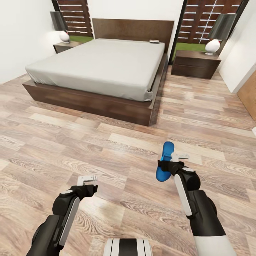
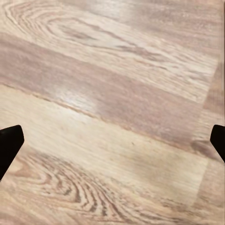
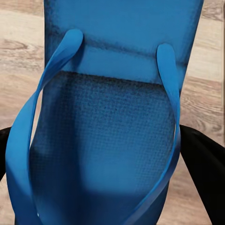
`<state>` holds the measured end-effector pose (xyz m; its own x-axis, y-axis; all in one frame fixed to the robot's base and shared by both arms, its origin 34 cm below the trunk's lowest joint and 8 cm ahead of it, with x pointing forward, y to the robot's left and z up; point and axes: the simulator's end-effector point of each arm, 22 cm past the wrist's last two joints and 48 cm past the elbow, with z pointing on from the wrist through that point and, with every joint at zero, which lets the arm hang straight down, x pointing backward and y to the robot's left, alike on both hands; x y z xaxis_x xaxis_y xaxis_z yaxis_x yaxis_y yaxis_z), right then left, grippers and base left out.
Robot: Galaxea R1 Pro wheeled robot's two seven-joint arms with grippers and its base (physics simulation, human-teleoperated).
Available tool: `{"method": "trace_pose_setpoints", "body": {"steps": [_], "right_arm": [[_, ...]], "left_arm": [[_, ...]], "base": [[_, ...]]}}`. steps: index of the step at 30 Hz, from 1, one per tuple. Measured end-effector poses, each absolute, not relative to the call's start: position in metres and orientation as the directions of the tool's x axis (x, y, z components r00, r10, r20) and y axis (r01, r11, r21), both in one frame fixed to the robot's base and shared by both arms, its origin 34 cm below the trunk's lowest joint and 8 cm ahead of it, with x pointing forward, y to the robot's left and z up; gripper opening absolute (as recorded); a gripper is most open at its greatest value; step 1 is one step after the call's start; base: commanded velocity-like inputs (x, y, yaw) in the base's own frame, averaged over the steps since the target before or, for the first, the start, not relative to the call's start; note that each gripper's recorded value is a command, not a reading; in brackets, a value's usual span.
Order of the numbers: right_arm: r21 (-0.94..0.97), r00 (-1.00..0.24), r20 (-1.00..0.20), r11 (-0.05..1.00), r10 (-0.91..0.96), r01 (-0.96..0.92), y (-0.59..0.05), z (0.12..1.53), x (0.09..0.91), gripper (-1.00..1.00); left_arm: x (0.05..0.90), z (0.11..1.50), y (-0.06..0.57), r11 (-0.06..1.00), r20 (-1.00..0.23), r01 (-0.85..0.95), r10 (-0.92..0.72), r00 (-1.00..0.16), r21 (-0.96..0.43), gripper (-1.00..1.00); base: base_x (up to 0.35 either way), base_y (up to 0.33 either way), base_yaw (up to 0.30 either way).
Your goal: In the bedroom, move the book from the bed onto either nightstand, and place the two sandals side by side next to the bed.
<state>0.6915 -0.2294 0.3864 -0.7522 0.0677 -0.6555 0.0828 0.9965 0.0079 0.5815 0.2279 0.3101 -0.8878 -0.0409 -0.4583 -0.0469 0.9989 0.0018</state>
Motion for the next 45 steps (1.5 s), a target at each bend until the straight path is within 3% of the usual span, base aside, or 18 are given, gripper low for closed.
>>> {"method": "trace_pose_setpoints", "body": {"steps": [7, 45], "right_arm": [[0.006, -0.737, -0.673, 0.997, 0.065, 0.082, -0.230, 0.404, 0.694, -1.00], [0.017, -0.643, -0.763, 0.997, 0.062, 0.077, -0.229, 0.498, 0.698, -1.00]], "left_arm": [[0.587, 0.325, 0.228, 0.999, -0.484, -0.047, -0.042, -0.874, -0.001, 1.00], [0.608, 0.408, 0.228, 0.999, -0.611, -0.046, -0.040, -0.791, -0.006, 1.00]], "base": [[0.000, 0.000, 0.050], [0.000, 0.000, 0.272]]}}
